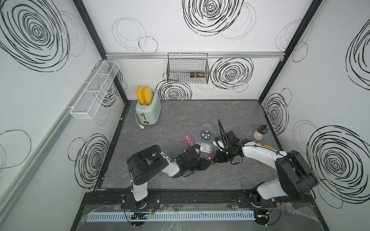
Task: Close pillboxes
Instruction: Close the pillbox at the center of the board.
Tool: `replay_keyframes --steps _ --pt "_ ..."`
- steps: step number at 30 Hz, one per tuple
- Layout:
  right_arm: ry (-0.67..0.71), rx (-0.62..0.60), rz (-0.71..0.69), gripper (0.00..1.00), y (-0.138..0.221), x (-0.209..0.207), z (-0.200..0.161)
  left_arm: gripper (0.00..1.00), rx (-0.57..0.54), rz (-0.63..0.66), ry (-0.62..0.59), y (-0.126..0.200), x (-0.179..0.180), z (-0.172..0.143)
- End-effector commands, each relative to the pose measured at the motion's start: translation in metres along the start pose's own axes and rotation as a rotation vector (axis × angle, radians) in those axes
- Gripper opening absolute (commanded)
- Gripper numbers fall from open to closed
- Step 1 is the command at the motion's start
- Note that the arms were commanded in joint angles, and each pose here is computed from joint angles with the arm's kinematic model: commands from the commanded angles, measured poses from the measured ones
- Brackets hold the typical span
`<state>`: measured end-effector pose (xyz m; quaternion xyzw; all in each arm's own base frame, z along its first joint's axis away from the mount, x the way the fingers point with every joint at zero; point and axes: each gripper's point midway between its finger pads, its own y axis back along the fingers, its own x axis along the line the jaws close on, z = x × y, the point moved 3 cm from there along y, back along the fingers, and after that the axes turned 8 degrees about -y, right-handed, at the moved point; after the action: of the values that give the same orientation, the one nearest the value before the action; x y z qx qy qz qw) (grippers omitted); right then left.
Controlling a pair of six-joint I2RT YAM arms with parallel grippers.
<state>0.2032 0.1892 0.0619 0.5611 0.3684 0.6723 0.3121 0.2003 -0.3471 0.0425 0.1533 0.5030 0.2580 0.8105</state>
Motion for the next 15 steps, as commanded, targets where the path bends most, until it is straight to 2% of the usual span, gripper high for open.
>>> replay_keyframes --steps 1,7,15 --pt "-0.023 0.025 -0.053 0.11 -0.008 -0.011 -0.006 0.3 -0.061 -0.036 -0.007 -0.003 -0.013 0.018" --pt "-0.03 0.028 -0.053 0.11 -0.009 -0.011 -0.006 0.34 -0.069 -0.036 0.002 -0.007 -0.012 0.02" --pt "-0.035 0.027 -0.056 0.11 -0.009 -0.012 -0.006 0.33 -0.053 -0.025 0.003 -0.013 -0.008 0.019"
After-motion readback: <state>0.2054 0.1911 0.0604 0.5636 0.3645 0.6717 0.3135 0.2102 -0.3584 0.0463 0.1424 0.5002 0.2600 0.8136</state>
